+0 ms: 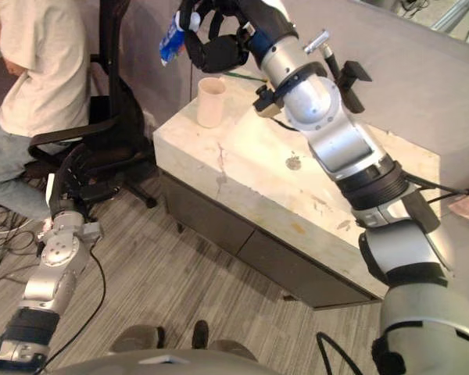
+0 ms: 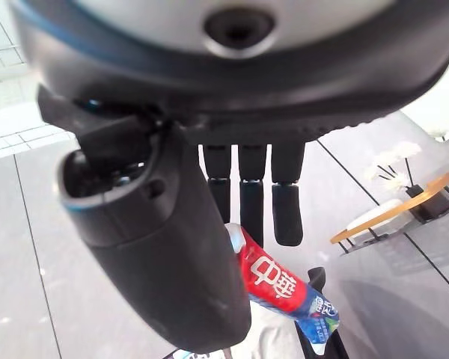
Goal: Organize the bathroom.
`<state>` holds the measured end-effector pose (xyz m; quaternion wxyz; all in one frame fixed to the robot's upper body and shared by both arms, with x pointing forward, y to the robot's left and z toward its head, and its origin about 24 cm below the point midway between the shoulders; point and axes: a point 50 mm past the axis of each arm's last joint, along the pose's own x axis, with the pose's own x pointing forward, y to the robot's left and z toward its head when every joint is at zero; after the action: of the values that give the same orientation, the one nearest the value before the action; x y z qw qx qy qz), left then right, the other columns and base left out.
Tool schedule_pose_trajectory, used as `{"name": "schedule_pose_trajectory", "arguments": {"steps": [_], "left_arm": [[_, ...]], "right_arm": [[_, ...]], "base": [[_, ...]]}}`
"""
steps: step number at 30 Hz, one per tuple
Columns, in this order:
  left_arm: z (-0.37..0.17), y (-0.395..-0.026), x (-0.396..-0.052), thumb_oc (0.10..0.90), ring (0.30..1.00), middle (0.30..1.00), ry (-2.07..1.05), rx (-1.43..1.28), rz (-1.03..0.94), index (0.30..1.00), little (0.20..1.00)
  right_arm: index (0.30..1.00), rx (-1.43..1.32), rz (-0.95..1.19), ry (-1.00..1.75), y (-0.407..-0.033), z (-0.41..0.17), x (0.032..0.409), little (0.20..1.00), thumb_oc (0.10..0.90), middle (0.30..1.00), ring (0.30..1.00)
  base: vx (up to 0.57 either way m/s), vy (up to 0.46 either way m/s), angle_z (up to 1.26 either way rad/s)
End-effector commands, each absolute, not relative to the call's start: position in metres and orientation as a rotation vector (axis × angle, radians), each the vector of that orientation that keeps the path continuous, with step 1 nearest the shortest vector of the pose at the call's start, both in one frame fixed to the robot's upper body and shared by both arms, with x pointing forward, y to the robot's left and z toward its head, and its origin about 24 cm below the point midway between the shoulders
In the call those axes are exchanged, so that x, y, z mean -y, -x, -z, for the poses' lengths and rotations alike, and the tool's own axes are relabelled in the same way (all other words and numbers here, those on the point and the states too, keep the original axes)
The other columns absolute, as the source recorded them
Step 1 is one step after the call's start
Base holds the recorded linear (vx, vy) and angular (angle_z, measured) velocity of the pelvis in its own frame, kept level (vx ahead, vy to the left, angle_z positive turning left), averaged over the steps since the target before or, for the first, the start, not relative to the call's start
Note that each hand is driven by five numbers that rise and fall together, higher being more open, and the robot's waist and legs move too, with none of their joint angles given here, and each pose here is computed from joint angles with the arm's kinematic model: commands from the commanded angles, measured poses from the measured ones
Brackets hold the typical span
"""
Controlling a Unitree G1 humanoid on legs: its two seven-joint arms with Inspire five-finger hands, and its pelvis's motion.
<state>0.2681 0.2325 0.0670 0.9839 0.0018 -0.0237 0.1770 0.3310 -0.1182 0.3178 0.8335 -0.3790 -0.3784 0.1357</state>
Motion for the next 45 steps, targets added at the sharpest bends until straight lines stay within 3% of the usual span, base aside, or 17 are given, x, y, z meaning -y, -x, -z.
{"name": "schedule_pose_trajectory", "arguments": {"steps": [1,15,30,45], "left_arm": [[-0.102,-0.272,-0.231,0.8,0.9,0.9,-0.027,0.234,-0.307,0.9,0.9],[-0.08,-0.259,-0.242,0.8,0.9,0.9,-0.063,0.13,-0.344,0.9,0.9],[-0.067,-0.252,-0.243,0.8,0.9,0.9,-0.062,0.087,-0.293,0.9,0.9],[-0.066,-0.252,-0.24,0.8,0.9,0.9,-0.063,0.088,-0.285,0.9,0.9]], "right_arm": [[0.3,1.024,-0.16,0.765,-0.315,-0.365,0.118,0.3,0.4,0.3,0.3],[0.3,0.922,-0.077,1.133,-0.336,-0.36,0.134,0.3,0.4,0.3,0.3],[0.3,0.89,0.077,1.139,-0.335,-0.373,0.17,0.3,0.4,0.3,0.3],[0.3,0.768,-0.082,1.16,-0.341,-0.355,0.163,0.3,0.4,0.3,0.3]], "base": [[0.08,0.078,-0.47],[0.08,0.101,-0.07],[0.04,0.037,-0.07],[0.0,0.001,-0.01]]}}
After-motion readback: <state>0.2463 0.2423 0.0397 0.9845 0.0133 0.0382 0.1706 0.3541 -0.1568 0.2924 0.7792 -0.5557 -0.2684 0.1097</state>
